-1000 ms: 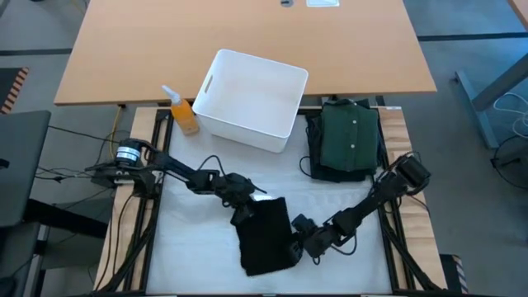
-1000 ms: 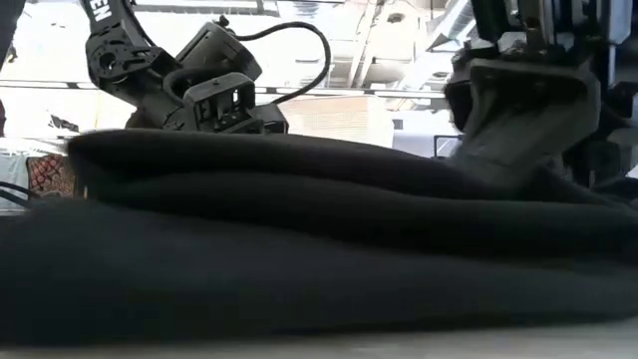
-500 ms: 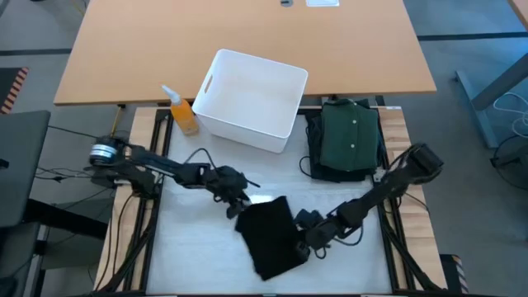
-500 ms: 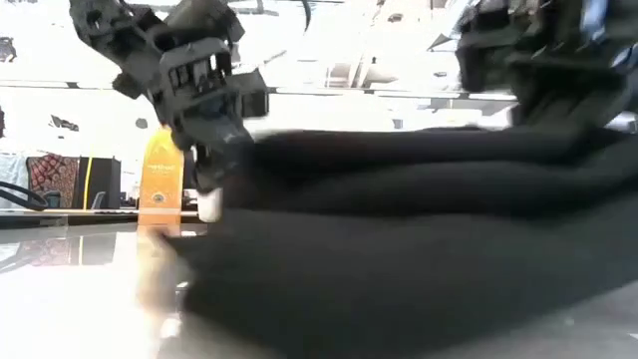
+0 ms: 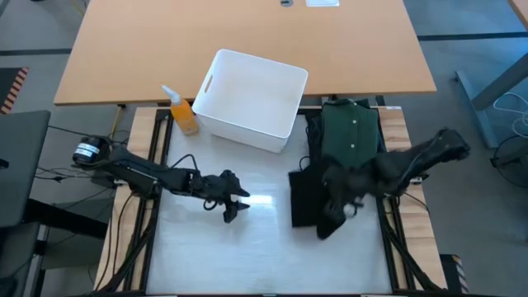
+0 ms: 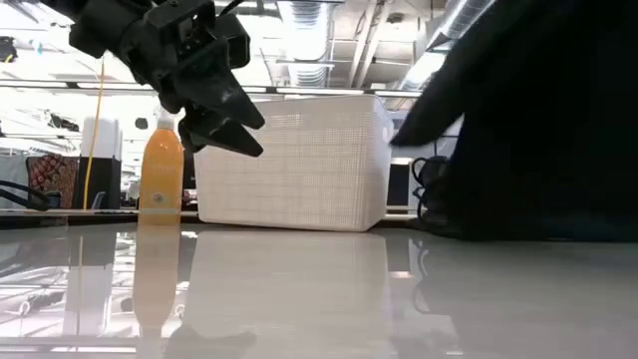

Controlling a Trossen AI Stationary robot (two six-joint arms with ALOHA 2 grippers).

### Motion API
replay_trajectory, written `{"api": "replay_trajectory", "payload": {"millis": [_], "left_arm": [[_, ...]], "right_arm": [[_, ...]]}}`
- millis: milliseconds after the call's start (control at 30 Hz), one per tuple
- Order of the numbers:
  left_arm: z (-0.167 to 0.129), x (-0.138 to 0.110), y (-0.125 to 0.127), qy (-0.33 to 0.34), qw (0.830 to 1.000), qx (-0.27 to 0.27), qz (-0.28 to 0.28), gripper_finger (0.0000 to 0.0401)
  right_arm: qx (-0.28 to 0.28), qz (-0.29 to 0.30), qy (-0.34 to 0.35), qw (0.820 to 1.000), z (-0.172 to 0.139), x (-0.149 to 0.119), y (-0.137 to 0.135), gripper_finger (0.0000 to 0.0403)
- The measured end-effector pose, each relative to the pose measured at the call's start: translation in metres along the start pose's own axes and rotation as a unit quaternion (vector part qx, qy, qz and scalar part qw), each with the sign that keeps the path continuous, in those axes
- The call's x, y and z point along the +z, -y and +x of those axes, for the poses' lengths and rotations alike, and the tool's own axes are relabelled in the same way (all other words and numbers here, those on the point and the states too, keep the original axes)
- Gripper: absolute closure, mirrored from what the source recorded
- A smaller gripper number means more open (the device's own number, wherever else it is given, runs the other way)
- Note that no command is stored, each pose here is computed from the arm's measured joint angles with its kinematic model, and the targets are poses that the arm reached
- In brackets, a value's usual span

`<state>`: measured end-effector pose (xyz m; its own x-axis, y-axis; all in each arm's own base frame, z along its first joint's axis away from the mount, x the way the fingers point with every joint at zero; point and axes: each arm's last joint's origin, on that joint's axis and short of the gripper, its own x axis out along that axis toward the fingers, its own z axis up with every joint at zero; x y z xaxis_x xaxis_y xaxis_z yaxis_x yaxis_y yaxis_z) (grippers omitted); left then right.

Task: Fold laundry
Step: Stack the black shirt on top of the green polo

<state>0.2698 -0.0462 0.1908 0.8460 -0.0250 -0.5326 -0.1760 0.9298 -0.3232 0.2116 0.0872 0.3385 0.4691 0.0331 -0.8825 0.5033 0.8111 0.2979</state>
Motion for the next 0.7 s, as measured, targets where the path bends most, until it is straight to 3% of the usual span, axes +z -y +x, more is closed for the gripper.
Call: {"api": "replay_trajectory", "payload": {"millis": [200,433,567,700], "left_arm": [[0.001,-0.005,0.006,-0.003,1.000,0.008,0.010,0.0160],[0.001,-0.005,0.006,0.004,1.000,0.017,0.009,0.0160],[0.001,-0.004,0.005,0.011,1.000,0.024,0.009,0.0160],[0.001,-0.004,0.005,0.016,0.999,0.031,0.008,0.0160]], "right_arm": [[-0.012,0.006,0.055,0.998,-0.079,0.042,0.030,0.0368],[-0.013,-0.014,0.221,0.975,-0.178,0.079,0.069,0.0368],[-0.080,-0.008,0.299,0.951,-0.211,0.087,0.094,0.0368],[-0.131,0.012,0.293,0.947,-0.208,0.093,0.114,0.0368]]}}
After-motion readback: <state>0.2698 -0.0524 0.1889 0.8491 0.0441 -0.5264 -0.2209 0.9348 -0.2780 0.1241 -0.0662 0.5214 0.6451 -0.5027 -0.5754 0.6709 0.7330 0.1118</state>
